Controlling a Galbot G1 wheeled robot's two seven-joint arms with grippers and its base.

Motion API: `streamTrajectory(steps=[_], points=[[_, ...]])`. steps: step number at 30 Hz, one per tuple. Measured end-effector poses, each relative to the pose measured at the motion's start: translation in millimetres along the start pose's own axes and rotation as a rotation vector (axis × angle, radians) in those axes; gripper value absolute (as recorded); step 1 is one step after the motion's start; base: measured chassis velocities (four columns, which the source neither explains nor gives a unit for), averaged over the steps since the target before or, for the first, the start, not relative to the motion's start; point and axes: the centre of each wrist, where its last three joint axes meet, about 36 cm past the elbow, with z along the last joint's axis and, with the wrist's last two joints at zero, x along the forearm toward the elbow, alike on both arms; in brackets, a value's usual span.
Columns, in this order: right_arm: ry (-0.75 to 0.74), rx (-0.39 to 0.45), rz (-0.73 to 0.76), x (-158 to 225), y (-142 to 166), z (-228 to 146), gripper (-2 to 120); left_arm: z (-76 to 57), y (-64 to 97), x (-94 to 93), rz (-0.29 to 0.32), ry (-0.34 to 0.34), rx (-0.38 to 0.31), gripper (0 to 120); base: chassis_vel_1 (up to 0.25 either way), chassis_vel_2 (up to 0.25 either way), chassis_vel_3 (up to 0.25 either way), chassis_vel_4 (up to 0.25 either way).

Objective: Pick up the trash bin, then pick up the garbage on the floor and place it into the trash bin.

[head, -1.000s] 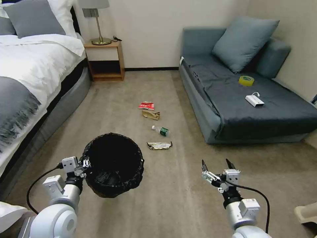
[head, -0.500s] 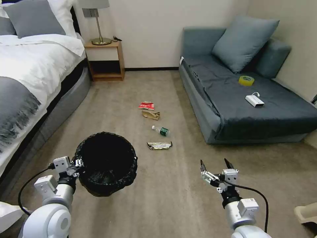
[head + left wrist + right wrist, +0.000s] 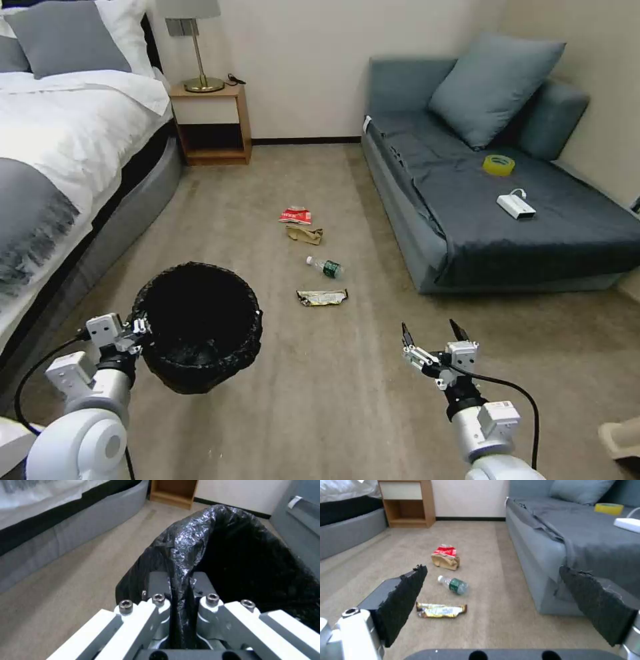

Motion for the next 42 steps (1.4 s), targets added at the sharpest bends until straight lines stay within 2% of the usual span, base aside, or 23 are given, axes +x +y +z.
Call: streamTrajectory(steps=[4, 40, 42], points=[[0.000, 0.001, -0.005, -0.7, 1.0, 1.6, 100, -1.9, 5.2, -2.0, -0.011, -0.005, 0.000, 5, -0.189, 0.176, 0.185, -0.180], [0.011, 0.002, -0.033, -2.9, 9.2, 14.0, 100, -6.1, 13.5, -8.4, -0.028, -0.015, -0.002, 5, -0.183, 0.182, 0.179, -0.178], [0.029, -0.024, -0.040, -3.6, 15.0, 17.4, 100, -7.1, 14.1, -10.2, -0.029, -0.016, -0.001, 5, -0.169, 0.186, 0.188, -0.169]])
